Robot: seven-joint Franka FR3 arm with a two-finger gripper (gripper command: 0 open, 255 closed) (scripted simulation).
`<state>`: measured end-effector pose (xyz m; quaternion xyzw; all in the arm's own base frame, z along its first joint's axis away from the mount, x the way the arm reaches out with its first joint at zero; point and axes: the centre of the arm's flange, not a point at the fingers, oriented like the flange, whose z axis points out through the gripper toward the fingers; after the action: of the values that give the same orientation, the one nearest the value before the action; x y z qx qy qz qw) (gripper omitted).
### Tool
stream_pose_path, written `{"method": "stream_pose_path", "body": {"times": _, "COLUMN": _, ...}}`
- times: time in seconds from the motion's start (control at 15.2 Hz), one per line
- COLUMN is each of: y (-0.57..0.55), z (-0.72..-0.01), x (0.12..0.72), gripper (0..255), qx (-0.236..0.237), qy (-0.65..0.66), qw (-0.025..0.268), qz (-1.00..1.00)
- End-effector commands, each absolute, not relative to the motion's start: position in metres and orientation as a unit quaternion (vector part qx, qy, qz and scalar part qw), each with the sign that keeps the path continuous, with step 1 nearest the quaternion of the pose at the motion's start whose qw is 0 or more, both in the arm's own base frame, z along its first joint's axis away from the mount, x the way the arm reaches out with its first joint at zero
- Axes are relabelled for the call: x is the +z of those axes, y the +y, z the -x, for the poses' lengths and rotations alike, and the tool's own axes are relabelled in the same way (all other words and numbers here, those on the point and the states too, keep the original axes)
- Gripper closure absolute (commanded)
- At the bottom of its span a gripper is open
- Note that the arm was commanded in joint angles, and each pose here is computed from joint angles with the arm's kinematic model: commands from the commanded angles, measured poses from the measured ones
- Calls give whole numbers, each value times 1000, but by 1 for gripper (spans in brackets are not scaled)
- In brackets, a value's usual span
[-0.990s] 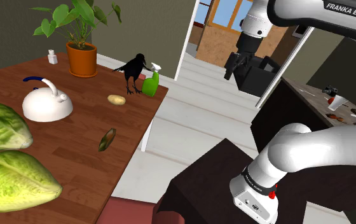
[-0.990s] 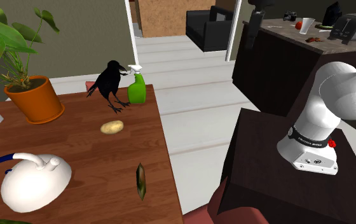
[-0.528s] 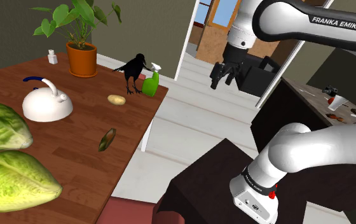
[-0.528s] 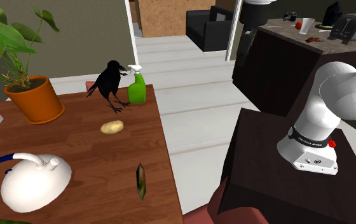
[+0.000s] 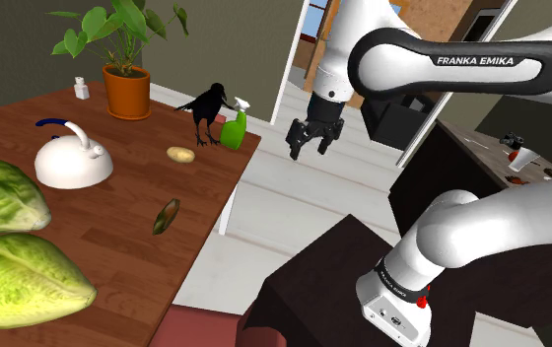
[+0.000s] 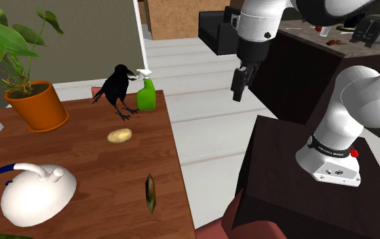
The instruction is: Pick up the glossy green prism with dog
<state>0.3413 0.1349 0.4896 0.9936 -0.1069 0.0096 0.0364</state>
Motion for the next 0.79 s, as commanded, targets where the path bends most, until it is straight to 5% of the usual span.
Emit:
{"method": "stream_pose_path", "body": {"times": 0.0, "y": 153, "z": -346, "x": 474, "gripper": 0, "qx": 11, "qy": -122, "qw": 33, "qz": -992}}
{"method": "stream_pose_path", "body": {"times": 0.73, "y": 255, "z": -395, "x": 390, "gripper": 0, "qx": 14, "qy": -195, "qw": 16, "qz": -981}}
